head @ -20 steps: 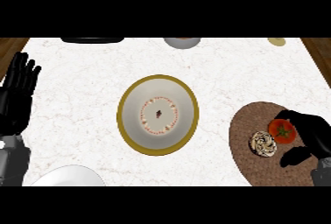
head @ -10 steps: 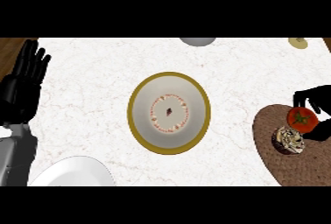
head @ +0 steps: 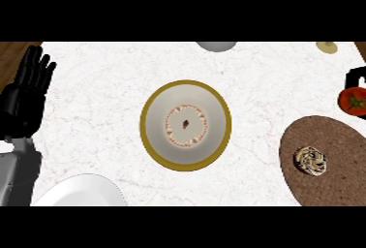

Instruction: Pick the tomato from the placemat and place it in the bowl

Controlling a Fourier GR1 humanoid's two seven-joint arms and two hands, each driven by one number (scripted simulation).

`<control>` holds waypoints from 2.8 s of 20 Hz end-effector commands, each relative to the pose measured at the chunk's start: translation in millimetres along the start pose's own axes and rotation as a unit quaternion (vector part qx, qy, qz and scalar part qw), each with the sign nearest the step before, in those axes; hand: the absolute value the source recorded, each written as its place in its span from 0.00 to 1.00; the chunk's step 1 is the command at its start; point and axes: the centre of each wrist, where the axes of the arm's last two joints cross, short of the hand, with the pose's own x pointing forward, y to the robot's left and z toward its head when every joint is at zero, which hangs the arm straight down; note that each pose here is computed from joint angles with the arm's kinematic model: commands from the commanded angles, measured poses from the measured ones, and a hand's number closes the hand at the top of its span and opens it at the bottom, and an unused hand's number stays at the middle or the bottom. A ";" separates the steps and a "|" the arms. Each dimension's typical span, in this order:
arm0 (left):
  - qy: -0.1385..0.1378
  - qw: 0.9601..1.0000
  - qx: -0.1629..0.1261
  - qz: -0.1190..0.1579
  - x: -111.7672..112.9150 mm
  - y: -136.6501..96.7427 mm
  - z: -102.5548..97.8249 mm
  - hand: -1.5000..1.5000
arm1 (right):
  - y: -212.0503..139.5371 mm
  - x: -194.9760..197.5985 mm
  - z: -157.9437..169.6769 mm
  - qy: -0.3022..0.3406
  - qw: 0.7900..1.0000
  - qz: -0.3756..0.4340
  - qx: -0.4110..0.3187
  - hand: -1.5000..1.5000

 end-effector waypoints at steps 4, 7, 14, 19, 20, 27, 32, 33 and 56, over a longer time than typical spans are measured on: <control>0.004 1.000 0.011 0.002 -6.2 3.0 1.4 0.50 | -66.7 -3.9 -12.0 -0.116 0.988 -0.070 -0.068 1.00; 0.008 1.000 0.021 -0.011 -4.1 7.5 -5.0 0.50 | -96.8 -2.0 -11.3 -0.155 0.979 -0.077 -0.112 1.00; 0.018 0.999 0.028 -0.010 -12.7 8.8 8.3 0.50 | -104.0 30.4 -48.4 -0.245 0.942 -0.207 -0.100 1.00; 0.020 0.999 0.028 -0.015 -14.6 17.9 9.3 0.50 | -145.1 80.9 -83.8 -0.272 0.932 -0.231 -0.066 1.00; 0.024 0.999 0.035 -0.019 -14.5 17.9 12.5 0.50 | -149.6 74.4 -76.2 -0.273 0.931 -0.236 -0.058 1.00; 0.028 0.999 0.038 -0.021 -10.7 14.9 16.1 0.50 | -155.2 169.3 -126.3 -0.294 0.928 -0.228 -0.010 1.00; 0.028 0.999 0.034 -0.015 -14.5 15.4 21.4 0.50 | -140.0 245.4 -146.2 -0.296 0.932 -0.208 0.018 1.00; 0.022 0.999 0.040 -0.015 -10.0 32.1 23.2 0.50 | -134.3 238.6 -139.2 -0.299 0.932 -0.204 0.023 1.00; 0.010 1.000 0.017 -0.005 -12.3 14.9 10.0 0.50 | 53.7 348.9 -153.1 -0.155 0.945 -0.275 0.090 0.00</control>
